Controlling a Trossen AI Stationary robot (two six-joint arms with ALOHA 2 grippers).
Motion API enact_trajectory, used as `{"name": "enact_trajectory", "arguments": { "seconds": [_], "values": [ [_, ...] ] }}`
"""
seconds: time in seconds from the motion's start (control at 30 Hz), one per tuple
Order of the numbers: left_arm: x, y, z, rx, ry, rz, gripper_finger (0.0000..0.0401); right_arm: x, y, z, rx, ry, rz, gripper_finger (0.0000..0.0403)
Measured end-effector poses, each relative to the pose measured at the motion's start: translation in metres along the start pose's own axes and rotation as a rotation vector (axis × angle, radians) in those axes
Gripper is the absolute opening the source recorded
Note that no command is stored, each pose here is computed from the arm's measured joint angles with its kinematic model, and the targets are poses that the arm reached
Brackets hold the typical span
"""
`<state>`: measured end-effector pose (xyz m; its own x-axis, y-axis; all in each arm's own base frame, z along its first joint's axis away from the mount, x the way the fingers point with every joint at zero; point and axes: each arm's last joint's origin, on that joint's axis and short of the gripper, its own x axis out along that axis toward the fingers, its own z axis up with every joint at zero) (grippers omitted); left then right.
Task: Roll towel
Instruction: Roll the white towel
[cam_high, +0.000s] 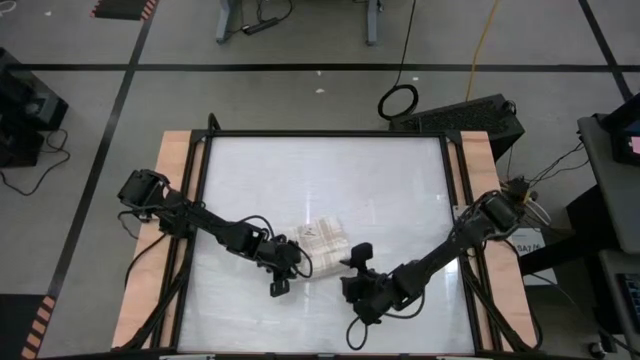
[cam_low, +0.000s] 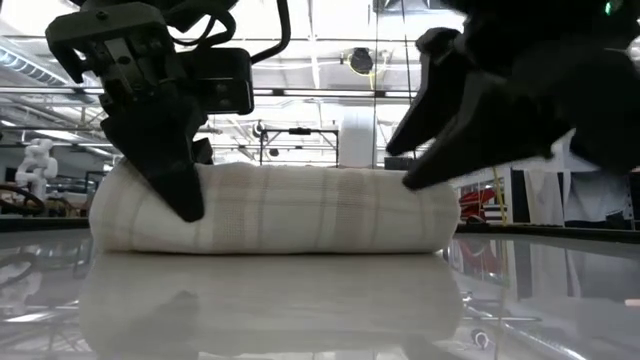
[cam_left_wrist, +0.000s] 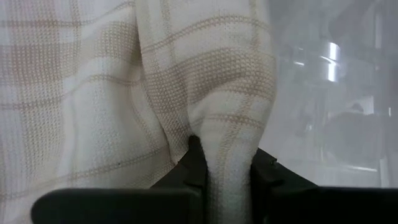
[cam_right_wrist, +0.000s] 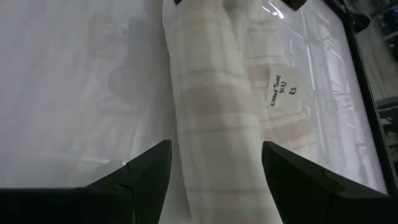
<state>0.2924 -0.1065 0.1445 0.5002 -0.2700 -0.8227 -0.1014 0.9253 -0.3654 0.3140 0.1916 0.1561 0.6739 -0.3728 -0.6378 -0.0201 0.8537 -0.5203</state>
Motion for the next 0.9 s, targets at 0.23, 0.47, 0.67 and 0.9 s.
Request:
{"name": "enact_trajectory", "arguments": {
  "seconds": [0.23,0.47,0.67,0.9],
  "values": [
    [0.0,0.0,0.0,-0.001,-0.003,-0.001,0.0053,0.009,0.005,-0.004,-0.06,0.061,0.002,0.0241],
    [0.0,0.0,0.001,0.0,-0.01,-0.005,0.0054,0.008,-0.002,-0.002,-0.106,0.07,0.018,0.0282],
    [0.0,-0.001,0.001,0.001,-0.017,-0.009,0.0054,0.016,-0.01,-0.001,-0.075,0.099,0.068,0.0285],
    [0.0,-0.001,0.002,0.001,-0.019,-0.007,0.0054,0.026,-0.021,0.001,-0.069,0.104,0.09,0.028]
  ]
}}
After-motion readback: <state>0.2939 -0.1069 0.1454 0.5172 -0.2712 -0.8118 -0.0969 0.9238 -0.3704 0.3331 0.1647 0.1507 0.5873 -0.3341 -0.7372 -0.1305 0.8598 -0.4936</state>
